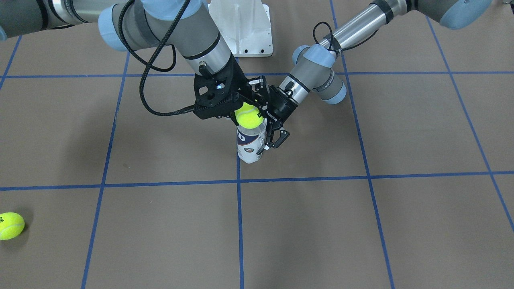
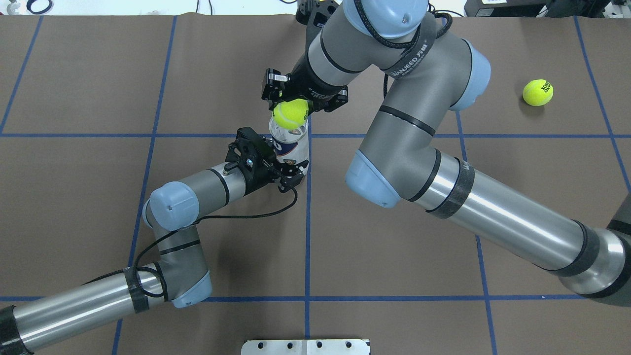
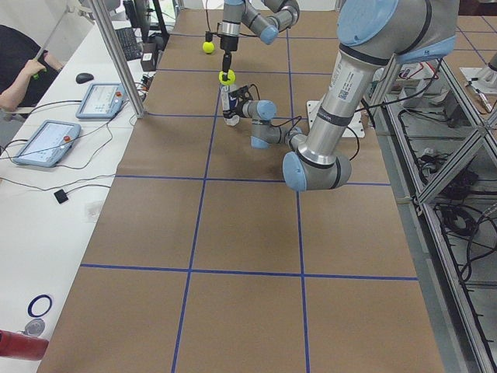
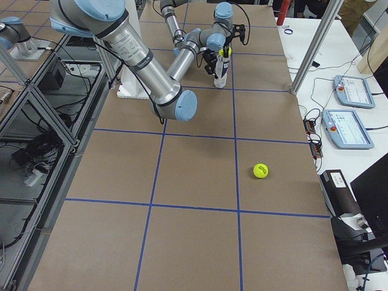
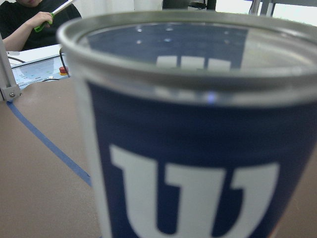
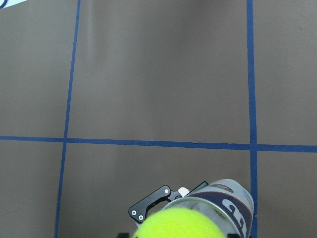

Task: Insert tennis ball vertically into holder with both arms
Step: 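Lower the ball into the can's open top and open the right gripper, then move the open right gripper back toward the second yellow ball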

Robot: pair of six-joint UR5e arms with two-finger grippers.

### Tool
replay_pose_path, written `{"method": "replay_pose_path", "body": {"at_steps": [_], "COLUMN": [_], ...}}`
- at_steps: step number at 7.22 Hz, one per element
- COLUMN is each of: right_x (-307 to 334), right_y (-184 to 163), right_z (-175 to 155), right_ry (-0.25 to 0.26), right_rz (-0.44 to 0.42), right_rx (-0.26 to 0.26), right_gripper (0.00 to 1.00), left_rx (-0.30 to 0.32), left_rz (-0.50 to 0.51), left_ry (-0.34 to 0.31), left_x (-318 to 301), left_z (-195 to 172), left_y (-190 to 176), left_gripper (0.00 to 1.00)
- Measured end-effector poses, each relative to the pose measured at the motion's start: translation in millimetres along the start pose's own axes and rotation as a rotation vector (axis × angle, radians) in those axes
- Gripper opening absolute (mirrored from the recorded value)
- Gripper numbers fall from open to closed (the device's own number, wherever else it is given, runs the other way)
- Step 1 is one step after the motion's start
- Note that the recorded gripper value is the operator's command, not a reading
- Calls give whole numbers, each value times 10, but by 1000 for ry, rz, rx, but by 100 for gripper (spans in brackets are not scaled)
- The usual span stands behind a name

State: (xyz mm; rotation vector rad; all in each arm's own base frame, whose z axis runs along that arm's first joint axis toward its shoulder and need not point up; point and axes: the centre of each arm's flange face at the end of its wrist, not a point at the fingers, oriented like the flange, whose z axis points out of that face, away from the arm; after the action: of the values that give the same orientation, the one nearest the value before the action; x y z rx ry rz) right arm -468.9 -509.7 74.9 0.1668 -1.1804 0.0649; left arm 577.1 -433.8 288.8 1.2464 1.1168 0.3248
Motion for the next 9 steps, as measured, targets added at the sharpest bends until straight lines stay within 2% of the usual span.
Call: {"method": "replay_pose_path", "body": {"at_steps": [1,2,3,4,5,6,9], "right_x": [17,27,23,15,1,-15,-25], "right_y": [5,13,27,39,50,55,65], "right_z": [19,35,48,57,59,54,52], "right_ry": [3,5,6,6,4,2,1], "right_rz": [1,2,2,1,0,-2,-5], "right_rx": [-2,-4,-7,-10,-11,-9,-5], "right_gripper": [0,7,35,75,93,98,98], "left_rx": [0,0,0,0,-1,-1,-3], "left_rz": [0,0,0,0,0,0,1], "left_ry": [0,-1,-1,-1,-1,-1,-1], "left_x": [0,-1,-2,-3,-5,-5,-5], "left_z": [0,0,0,-1,-2,-3,-6], "left_y": [1,1,1,4,7,9,24], "left_gripper": [80,80,80,80,80,80,80]}}
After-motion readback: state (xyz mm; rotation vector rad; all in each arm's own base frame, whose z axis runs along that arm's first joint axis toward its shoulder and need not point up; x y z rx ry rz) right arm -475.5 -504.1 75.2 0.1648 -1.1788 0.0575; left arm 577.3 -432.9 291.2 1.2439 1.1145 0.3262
